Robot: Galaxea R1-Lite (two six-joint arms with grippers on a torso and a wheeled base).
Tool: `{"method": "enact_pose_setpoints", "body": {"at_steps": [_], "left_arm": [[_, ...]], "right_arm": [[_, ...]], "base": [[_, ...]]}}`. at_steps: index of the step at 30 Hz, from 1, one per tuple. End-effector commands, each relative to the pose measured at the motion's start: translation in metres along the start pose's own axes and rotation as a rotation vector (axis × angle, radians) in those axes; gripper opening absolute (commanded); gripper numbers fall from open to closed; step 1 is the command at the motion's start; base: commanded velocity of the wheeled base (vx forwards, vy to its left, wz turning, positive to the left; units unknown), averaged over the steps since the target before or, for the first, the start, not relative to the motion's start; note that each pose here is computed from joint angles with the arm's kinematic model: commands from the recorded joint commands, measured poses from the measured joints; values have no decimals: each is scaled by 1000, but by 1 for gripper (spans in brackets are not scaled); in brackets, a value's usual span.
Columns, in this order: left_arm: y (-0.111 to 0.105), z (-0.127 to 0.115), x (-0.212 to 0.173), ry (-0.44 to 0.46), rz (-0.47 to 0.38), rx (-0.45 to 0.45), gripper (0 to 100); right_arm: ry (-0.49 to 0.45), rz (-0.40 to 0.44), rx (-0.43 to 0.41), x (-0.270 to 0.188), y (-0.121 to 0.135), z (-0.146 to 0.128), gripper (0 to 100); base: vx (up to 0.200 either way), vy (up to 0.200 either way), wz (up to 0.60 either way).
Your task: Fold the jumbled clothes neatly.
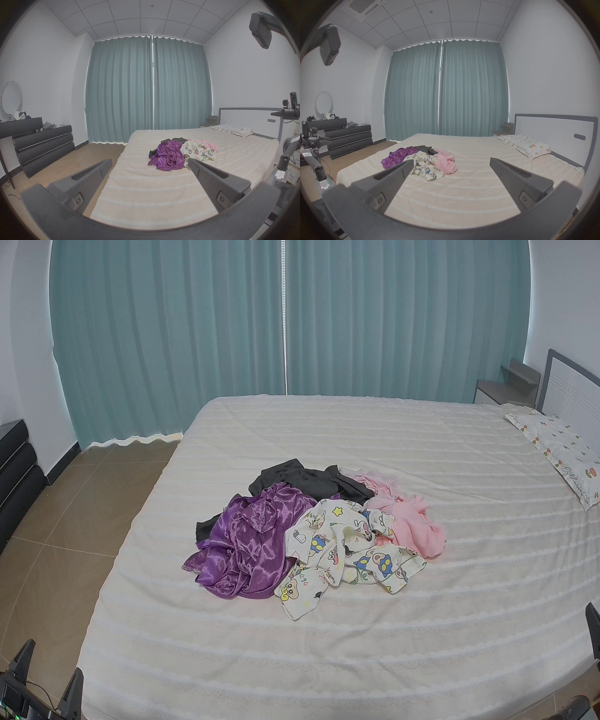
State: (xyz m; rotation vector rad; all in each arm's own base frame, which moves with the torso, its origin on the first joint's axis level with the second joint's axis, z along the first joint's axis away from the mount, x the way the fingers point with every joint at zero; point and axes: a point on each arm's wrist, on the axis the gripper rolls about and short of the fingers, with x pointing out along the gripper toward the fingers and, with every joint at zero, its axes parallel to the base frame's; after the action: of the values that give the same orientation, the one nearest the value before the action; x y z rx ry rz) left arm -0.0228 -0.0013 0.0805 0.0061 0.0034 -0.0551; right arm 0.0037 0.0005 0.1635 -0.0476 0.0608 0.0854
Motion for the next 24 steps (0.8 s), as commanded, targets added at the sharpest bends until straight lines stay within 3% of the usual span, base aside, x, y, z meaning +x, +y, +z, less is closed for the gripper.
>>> {"method": "enact_pose_setpoints", "body": {"at_steps": [1,13,24], "left_arm": [[0,-5,0,-1,-2,0,100],[0,-5,0,-1,0,2,100],[0,-5,0,-1,0,0,100]], "right_arm": [[642,334,478,268,82,-33,100],[705,295,547,349,108,-79,100],[726,292,539,395,129,-116,100]], "base": [[0,0,0],[0,0,0],[0,0,0]]}}
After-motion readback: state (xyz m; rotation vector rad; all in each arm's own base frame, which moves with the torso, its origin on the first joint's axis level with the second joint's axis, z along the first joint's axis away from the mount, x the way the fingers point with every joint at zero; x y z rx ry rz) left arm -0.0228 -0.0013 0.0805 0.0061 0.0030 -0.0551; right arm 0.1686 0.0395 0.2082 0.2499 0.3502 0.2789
